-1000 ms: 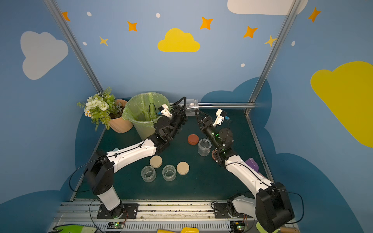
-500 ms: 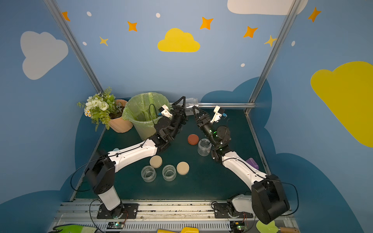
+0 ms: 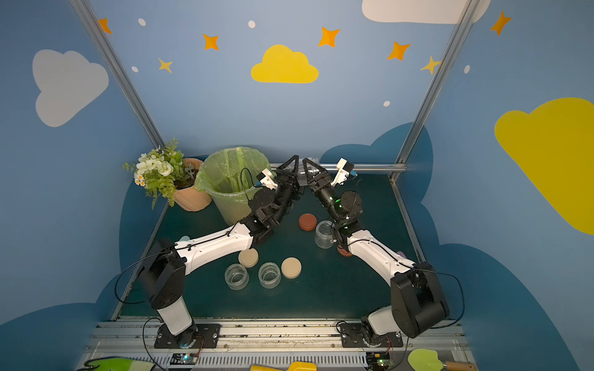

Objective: Empty expired oatmeal from jars
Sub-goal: Place the jar at the center of the board.

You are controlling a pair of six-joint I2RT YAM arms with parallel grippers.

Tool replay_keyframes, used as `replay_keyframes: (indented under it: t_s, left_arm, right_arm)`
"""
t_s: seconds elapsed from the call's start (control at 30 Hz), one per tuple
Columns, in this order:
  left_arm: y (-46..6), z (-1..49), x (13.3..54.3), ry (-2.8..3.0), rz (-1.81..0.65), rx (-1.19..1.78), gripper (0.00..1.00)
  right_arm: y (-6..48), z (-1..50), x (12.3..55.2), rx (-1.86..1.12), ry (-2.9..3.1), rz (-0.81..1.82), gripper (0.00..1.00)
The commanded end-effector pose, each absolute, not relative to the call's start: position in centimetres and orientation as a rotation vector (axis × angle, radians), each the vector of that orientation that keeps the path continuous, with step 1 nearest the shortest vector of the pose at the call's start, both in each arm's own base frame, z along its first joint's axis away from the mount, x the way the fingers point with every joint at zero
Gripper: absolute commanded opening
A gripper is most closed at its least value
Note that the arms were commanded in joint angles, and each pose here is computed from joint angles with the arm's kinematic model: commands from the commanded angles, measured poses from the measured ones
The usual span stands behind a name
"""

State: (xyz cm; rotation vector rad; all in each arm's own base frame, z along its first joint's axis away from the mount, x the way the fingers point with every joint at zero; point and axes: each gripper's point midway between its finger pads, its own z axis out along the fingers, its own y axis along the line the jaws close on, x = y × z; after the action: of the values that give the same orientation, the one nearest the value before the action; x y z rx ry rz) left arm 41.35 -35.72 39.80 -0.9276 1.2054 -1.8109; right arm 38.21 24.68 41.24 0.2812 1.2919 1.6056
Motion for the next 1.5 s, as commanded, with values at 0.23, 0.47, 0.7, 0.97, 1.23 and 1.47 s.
replay_keyframes:
  t_s: [0.23, 0.47, 0.7, 0.97, 1.23, 1.47]
  left_arm:
    - [-36.7, 41.6, 40.9, 1.181, -1.885, -0.856, 0.03]
    - [-36.9, 41.2, 41.1, 1.194, -1.884, -0.842, 0.39]
    - [-34.1, 39.7, 41.4, 1.223, -1.789, -0.842, 0.92]
    - [-31.6, 39.7, 40.4, 1.300, -1.701, -0.746, 1.00]
    - [-29.2, 38.2, 37.0, 1.523, -1.514, -0.570, 1.00]
    - [-22.7, 32.7, 32.1, 1.741, -1.076, -0.432, 1.00]
  right_arm:
    - [26.0, 42.7, 37.9, 0.201, 1.283, 1.636, 0.85]
    - [26.0, 41.7, 38.4, 0.217, 1.356, 1.563, 0.42]
    - [25.6, 42.7, 37.7, 0.164, 1.366, 1.495, 0.21]
    - [25.0, 42.8, 36.8, 0.106, 1.427, 1.375, 0.20]
    - [26.8, 38.3, 36.5, -0.103, 1.653, 1.176, 0.21]
    - [30.3, 29.8, 36.9, -0.354, 1.875, 0.974, 0.23]
